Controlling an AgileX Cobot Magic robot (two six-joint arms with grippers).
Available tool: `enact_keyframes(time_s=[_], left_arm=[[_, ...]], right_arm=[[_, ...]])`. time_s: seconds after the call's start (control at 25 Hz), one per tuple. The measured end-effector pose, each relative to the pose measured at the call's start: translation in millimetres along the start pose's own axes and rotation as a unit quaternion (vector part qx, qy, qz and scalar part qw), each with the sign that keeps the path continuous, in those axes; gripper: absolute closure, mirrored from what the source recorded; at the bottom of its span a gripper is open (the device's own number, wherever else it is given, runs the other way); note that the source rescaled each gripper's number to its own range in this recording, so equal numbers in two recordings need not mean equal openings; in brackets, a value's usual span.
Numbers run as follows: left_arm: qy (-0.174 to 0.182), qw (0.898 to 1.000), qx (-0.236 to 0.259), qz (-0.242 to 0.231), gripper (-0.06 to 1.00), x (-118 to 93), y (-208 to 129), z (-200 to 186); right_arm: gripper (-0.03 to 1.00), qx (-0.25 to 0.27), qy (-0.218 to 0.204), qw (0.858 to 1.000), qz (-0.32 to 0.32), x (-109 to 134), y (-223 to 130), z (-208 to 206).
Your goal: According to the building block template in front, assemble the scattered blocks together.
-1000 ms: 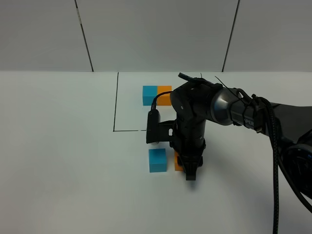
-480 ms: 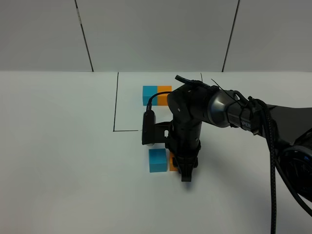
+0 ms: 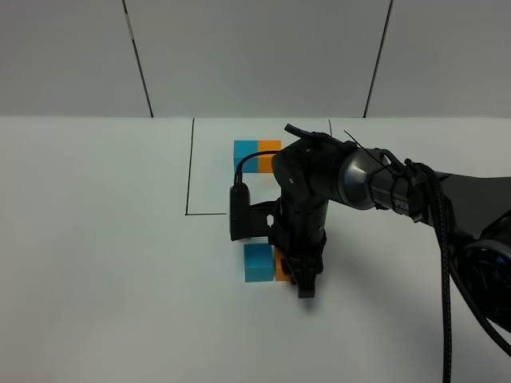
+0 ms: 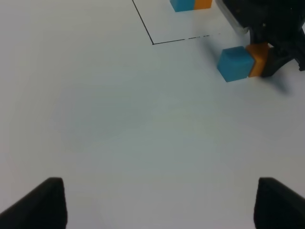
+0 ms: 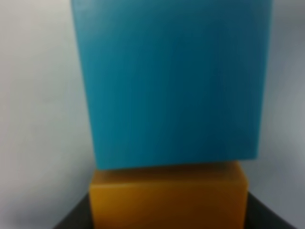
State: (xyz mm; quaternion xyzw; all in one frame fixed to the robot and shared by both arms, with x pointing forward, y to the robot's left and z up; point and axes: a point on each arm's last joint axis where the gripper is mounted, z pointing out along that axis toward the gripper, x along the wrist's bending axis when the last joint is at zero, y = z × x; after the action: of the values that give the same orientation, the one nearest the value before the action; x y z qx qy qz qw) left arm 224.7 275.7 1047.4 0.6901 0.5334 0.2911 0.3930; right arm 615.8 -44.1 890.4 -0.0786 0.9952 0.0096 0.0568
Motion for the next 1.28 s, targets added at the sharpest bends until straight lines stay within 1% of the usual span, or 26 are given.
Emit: enact_keyframes(time_s=[0.64, 0.76, 1.04, 1.28], left_arm=[[0.0, 1.0, 0.0, 0.0, 0.27, 0.0, 0.0, 0.0], [0.0, 1.0, 0.0, 0.0, 0.27, 0.0, 0.0, 0.0], [0.0, 1.0, 0.0, 0.0, 0.27, 0.0, 0.0, 0.0], [0.0, 1.0, 0.0, 0.0, 0.27, 0.0, 0.0, 0.0]], right_arm=[[0.96, 0.002, 0.004, 1.0, -0.016, -1.0, 0.5, 2.1], [0.96, 0.002, 0.005, 1.0, -0.002, -1.0, 0.5, 1.9], [0.96, 0.006, 0.007, 0.998, 0.057, -0.5, 0.0, 1.8], [0.96, 0.007, 0.008, 0.997, 0.07, -0.4, -0.1, 1.8]])
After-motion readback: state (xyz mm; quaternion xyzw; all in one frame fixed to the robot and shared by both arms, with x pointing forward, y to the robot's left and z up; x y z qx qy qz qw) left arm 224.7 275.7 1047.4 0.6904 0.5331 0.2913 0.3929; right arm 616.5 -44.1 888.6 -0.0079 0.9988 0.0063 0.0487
